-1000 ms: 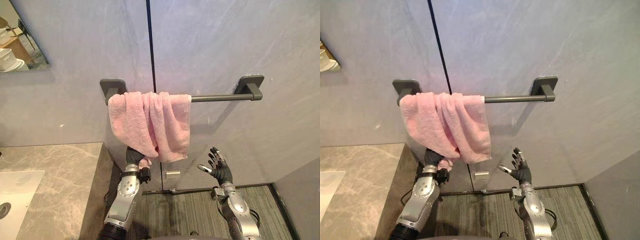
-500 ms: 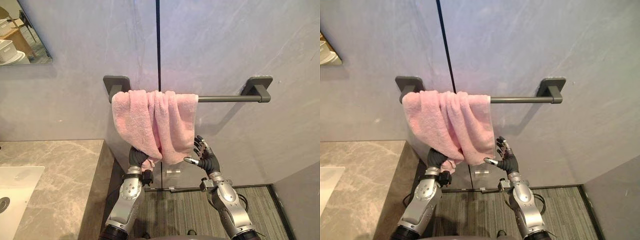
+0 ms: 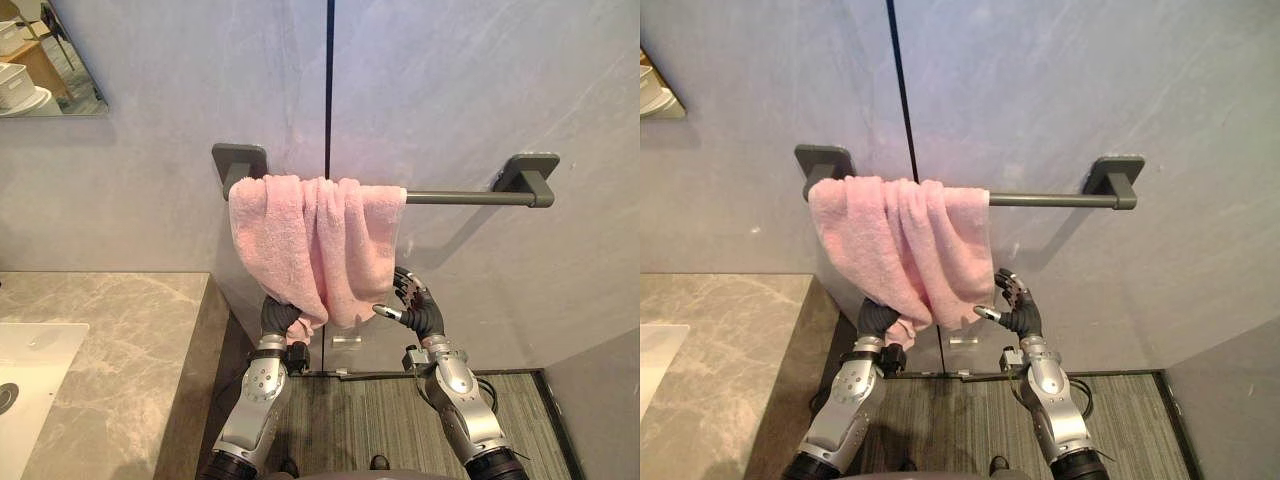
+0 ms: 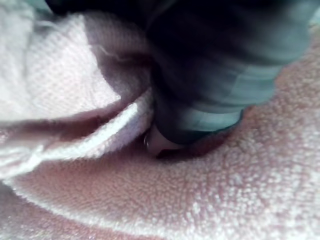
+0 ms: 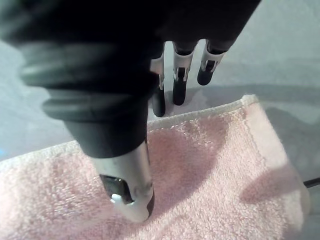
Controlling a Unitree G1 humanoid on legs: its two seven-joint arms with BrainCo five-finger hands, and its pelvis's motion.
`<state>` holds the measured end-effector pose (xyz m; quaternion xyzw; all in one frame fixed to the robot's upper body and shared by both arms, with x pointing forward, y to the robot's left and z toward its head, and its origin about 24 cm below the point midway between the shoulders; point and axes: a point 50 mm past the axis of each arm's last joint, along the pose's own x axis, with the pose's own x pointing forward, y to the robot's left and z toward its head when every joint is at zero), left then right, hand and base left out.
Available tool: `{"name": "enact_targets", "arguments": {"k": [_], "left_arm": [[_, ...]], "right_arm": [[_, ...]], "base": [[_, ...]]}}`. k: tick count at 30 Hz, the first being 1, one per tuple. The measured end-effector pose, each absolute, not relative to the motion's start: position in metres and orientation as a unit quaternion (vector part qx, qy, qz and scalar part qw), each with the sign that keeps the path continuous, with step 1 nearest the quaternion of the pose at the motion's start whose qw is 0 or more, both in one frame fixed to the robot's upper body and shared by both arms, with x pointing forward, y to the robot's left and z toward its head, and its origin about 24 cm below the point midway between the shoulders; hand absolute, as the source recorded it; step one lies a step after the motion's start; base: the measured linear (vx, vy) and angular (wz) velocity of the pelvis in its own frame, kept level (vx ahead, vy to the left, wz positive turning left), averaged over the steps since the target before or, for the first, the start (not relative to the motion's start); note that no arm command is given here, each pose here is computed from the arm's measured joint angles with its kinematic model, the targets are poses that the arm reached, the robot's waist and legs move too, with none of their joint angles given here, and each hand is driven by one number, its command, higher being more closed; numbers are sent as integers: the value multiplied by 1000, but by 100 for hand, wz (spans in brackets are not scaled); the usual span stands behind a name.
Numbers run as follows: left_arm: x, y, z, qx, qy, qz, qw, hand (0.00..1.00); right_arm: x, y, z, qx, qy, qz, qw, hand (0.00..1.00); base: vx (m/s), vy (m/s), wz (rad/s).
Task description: Organize washtable
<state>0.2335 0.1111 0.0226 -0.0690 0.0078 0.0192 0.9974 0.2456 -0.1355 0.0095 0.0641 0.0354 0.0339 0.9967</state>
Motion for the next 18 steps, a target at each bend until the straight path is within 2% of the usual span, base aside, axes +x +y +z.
{"name": "enact_targets", "arguments": {"k": [1, 18], "left_arm": [[234, 111, 23, -71, 8, 19, 997, 100], [233, 109, 22, -70, 9, 7, 997, 100]], "right_arm": [[248, -135, 10, 63, 35, 35, 997, 100], [266, -127, 24, 42, 9, 64, 997, 100]], "base": [[-26, -14, 6], [-17, -9, 3]]}}
